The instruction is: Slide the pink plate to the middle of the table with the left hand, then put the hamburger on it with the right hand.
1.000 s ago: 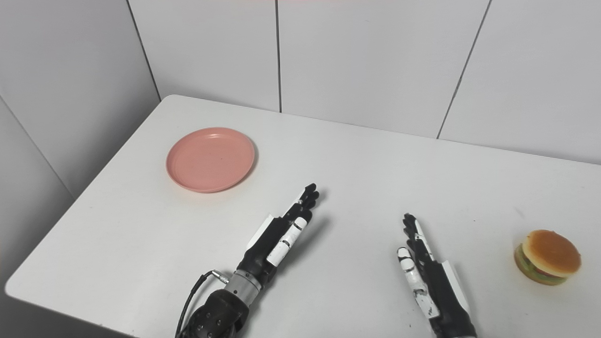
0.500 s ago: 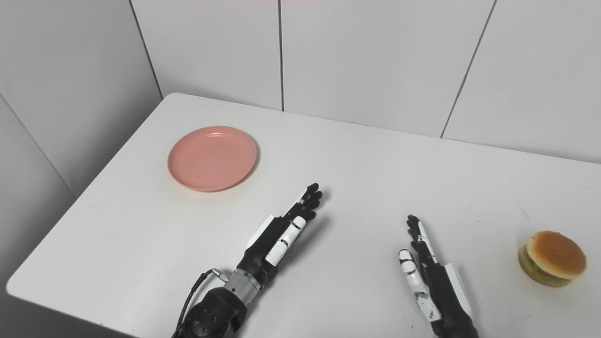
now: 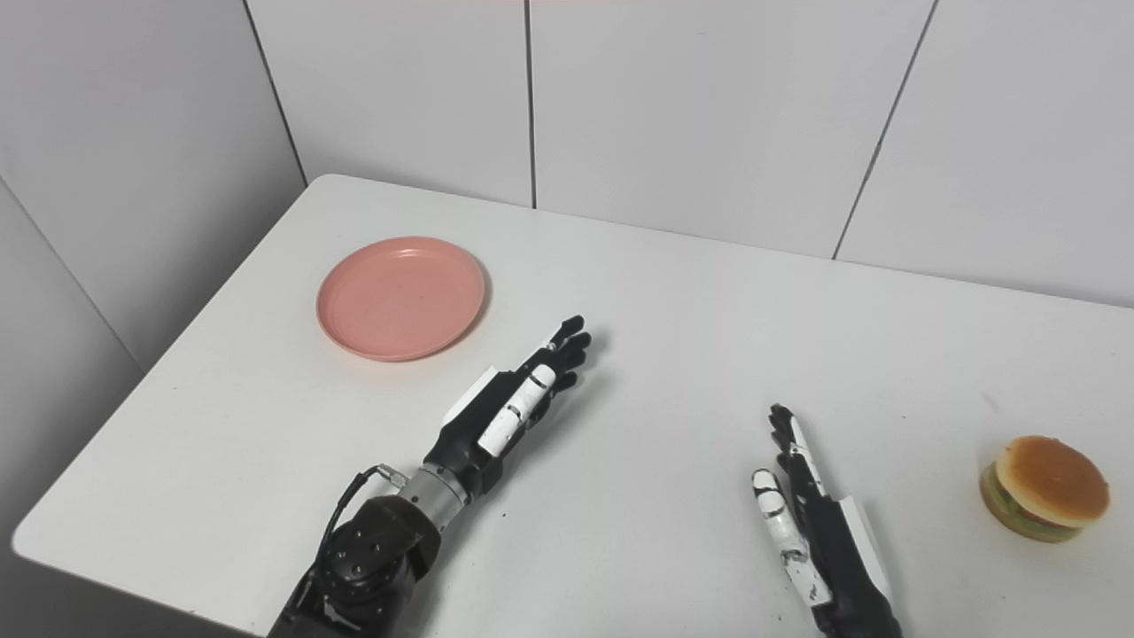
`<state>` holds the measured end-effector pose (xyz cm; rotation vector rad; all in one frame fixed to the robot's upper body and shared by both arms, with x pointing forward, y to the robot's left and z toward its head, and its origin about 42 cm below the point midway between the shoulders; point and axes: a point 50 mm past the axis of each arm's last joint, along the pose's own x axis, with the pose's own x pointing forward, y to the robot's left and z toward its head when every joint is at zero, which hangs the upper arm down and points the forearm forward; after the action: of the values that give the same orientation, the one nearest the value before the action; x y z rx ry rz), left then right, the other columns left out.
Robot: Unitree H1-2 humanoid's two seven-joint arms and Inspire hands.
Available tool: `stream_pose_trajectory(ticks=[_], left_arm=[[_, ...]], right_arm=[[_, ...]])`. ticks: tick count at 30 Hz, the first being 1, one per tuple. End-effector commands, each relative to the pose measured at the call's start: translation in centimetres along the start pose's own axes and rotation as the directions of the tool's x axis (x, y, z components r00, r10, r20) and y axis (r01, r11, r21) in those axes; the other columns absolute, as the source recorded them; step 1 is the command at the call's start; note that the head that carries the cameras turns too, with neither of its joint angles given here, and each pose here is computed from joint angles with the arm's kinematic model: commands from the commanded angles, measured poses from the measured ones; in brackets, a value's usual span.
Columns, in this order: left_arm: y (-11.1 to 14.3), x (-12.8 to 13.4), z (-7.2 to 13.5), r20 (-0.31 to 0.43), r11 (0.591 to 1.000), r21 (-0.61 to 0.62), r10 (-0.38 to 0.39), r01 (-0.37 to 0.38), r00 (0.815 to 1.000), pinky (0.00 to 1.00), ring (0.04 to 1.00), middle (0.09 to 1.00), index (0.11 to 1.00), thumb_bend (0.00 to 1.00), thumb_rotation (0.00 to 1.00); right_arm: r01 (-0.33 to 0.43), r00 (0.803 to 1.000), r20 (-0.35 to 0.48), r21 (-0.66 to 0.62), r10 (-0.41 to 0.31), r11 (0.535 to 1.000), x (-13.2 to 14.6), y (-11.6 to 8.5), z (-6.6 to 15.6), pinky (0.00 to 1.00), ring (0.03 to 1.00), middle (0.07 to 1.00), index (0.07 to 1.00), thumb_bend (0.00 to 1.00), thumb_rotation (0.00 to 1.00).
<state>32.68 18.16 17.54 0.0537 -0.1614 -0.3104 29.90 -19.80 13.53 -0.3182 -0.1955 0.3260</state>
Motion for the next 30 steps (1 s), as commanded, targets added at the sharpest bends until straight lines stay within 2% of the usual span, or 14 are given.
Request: stream_pose_trajectory(ticks=[1, 9, 14, 23, 30], left_arm=[[0.6, 1.1, 2.8, 0.087, 1.000, 0.009, 0.001, -0.002, 0.996, 0.98, 0.982, 1.000, 1.000, 0.49, 1.00], [2.9, 2.2, 5.8, 0.157, 0.999, 0.017, 0.029, -0.032, 0.987, 0.99, 0.985, 0.997, 0.996, 0.48, 1.00], [4.5, 2.9, 7.5, 0.194, 0.998, 0.024, 0.050, -0.056, 0.980, 0.93, 0.940, 0.956, 0.952, 0.48, 1.00], [7.6, 3.9, 10.9, 0.279, 0.987, 0.045, 0.136, -0.155, 0.951, 0.91, 0.922, 0.937, 0.930, 0.48, 1.00], [11.5, 4.3, 12.1, 0.304, 0.970, 0.021, 0.225, -0.243, 0.926, 0.94, 0.941, 0.952, 0.943, 0.46, 1.00]], right_arm=[[0.001, 1.000, -0.010, 0.010, -0.001, 1.000, 0.1, 0.0, -0.1, 1.00, 1.000, 0.999, 1.000, 0.08, 1.00], [0.001, 1.000, -0.011, 0.017, 0.000, 1.000, 0.2, 0.0, -0.1, 1.00, 1.000, 1.000, 1.000, 0.08, 1.00], [-0.002, 1.000, -0.011, 0.031, 0.003, 1.000, 0.3, 0.0, -0.1, 1.00, 1.000, 1.000, 1.000, 0.08, 1.00], [-0.002, 1.000, -0.010, 0.024, 0.003, 1.000, 0.3, 0.0, 0.0, 1.00, 1.000, 1.000, 1.000, 0.07, 1.00], [-0.003, 1.000, -0.014, 0.028, 0.003, 1.000, 0.3, -0.1, -0.1, 1.00, 1.000, 1.000, 1.000, 0.09, 1.00]])
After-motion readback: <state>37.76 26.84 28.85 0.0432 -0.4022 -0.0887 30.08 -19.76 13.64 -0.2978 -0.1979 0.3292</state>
